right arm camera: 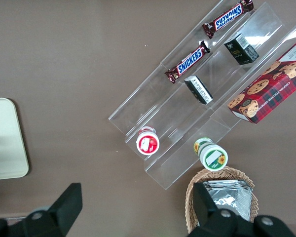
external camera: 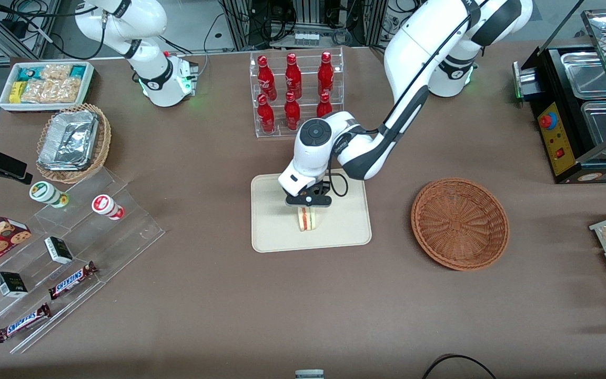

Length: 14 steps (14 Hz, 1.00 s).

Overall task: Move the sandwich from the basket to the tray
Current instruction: 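Open the left gripper to release the sandwich upright on the tray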

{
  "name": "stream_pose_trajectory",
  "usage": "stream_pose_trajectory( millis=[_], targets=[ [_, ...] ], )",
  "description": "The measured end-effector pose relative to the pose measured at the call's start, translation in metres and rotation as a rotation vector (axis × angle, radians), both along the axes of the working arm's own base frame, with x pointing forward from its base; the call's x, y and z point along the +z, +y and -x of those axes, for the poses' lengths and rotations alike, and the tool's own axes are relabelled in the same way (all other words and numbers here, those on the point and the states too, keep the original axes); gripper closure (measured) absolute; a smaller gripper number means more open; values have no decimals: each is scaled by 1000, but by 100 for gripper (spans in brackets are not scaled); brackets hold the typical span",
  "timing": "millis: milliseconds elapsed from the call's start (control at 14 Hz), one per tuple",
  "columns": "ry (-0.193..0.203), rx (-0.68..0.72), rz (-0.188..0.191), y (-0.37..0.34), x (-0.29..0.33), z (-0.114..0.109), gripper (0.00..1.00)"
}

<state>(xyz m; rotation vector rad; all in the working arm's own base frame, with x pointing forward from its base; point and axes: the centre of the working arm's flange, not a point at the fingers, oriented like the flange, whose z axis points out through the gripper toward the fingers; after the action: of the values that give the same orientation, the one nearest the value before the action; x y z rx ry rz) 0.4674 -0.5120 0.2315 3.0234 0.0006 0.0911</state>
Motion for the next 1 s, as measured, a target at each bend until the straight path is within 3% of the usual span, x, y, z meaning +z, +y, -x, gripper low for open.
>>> stream_pose_trajectory(
  millis=[214, 286, 429, 643, 1000],
  targets=[
    [2, 1, -6, 0, 1, -1, 7],
    [-1, 2, -5, 0, 4, -2, 0],
    [-11, 5, -3, -1, 16, -6, 0],
    [-16, 17, -38, 3, 49, -10, 0],
    [-49, 137, -171, 62, 184, -27, 0]
  ],
)
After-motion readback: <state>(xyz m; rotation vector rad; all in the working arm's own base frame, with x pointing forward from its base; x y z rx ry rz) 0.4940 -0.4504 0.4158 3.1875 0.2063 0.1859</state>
